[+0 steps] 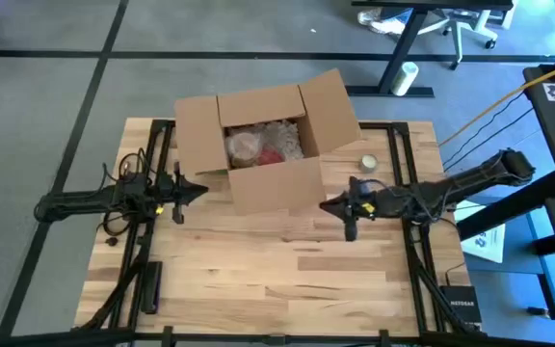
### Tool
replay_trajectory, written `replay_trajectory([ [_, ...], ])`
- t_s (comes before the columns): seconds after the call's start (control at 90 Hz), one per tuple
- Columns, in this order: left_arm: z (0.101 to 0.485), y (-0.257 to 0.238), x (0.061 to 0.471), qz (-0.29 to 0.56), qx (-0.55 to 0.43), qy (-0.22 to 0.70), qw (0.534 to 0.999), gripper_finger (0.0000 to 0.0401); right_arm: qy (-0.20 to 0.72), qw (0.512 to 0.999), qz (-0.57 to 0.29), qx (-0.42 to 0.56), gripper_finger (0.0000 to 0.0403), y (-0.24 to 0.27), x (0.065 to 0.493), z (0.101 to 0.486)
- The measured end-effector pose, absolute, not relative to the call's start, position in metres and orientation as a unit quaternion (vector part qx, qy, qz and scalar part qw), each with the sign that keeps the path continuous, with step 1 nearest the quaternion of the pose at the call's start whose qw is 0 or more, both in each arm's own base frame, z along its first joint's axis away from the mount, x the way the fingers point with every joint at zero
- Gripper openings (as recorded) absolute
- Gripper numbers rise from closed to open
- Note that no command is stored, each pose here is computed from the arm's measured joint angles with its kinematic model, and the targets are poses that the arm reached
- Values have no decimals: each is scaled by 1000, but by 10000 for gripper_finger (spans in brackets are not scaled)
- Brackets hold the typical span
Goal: Wrap mug
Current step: Return to Home Position
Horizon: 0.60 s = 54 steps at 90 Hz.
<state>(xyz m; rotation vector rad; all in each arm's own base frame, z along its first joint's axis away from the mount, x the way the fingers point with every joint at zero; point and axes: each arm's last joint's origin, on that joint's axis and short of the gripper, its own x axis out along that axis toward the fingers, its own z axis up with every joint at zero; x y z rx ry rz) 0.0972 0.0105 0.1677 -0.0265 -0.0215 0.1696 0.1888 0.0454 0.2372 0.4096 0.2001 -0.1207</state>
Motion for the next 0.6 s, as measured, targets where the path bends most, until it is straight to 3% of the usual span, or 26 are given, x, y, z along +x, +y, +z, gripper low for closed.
replay_trajectory([
  [0.411, 168, 10, 97, 85, -13, -11, 996, 1, 50, 987, -67, 136, 0, 34, 155, 200],
  [0.6, 168, 11, 97, 85, -13, -11, 996, 1, 14, 988, -36, 151, 0, 23, 142, 177],
])
